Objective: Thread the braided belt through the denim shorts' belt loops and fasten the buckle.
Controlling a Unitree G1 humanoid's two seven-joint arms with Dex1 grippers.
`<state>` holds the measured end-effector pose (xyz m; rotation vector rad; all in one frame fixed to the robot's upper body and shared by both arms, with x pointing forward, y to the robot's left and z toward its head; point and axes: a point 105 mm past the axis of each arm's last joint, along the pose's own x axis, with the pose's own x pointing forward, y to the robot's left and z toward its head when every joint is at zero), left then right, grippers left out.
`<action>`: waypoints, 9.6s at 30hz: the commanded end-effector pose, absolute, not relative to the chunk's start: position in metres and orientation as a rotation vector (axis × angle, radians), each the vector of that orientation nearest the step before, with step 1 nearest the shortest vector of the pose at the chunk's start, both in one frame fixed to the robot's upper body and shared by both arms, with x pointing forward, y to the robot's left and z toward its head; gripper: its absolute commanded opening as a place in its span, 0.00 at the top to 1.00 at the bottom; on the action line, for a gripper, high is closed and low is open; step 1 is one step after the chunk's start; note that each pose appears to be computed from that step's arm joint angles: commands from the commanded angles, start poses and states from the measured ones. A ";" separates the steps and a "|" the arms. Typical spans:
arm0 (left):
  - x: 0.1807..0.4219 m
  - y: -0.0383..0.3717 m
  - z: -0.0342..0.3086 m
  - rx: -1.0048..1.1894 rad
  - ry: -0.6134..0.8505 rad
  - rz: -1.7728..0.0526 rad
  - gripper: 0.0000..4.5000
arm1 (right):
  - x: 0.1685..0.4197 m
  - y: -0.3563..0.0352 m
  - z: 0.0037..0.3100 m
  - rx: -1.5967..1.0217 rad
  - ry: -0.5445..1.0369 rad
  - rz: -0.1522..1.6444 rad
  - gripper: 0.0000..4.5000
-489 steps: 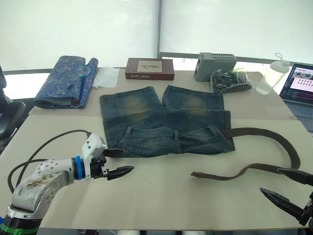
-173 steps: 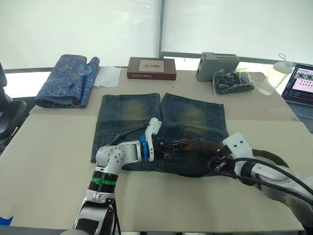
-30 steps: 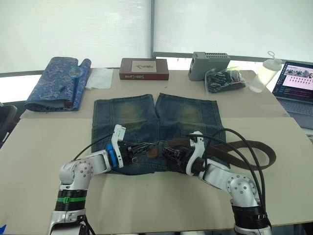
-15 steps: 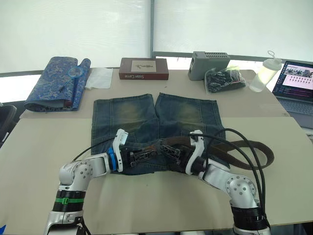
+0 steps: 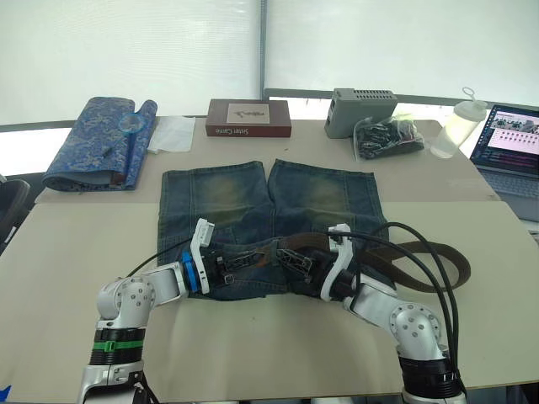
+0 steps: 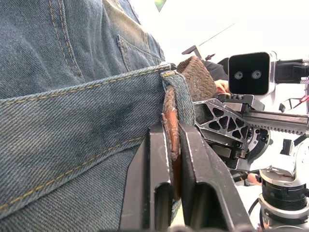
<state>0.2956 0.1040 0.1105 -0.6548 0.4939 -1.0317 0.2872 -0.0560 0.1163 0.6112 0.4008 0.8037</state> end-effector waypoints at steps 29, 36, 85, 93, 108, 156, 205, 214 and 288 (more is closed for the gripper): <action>0.300 0.088 0.119 -0.599 0.457 -1.142 1.00 | 0.271 -0.220 0.094 -0.412 0.735 0.427 0.88; 0.292 0.074 0.123 -0.520 0.495 -1.223 1.00 | 0.234 -0.264 0.109 -0.578 0.824 0.304 1.00; 0.284 0.050 0.135 0.136 0.144 -1.329 1.00 | 0.229 -0.233 0.131 -0.342 0.594 0.471 1.00; 0.294 0.086 0.150 -0.218 0.309 -1.250 1.00 | 0.233 -0.278 0.127 -0.384 0.671 0.258 1.00; 0.294 0.100 0.145 -0.468 0.494 -1.238 1.00 | 0.213 -0.345 0.149 -0.523 0.721 0.063 1.00; 0.298 0.109 0.141 -0.222 0.312 -1.173 0.49 | 0.274 -0.075 0.149 0.443 0.428 0.724 1.00; 0.285 0.144 0.105 -0.326 0.454 -1.077 0.43 | 0.286 -0.024 0.113 0.533 0.569 0.860 1.00; 0.289 0.147 0.110 -0.357 0.441 -1.058 0.99 | 0.286 -0.026 0.111 0.527 0.568 0.857 1.00; 0.300 0.175 0.107 -0.204 0.540 -1.123 1.00 | 0.239 -0.362 0.129 -0.449 0.840 -0.160 0.99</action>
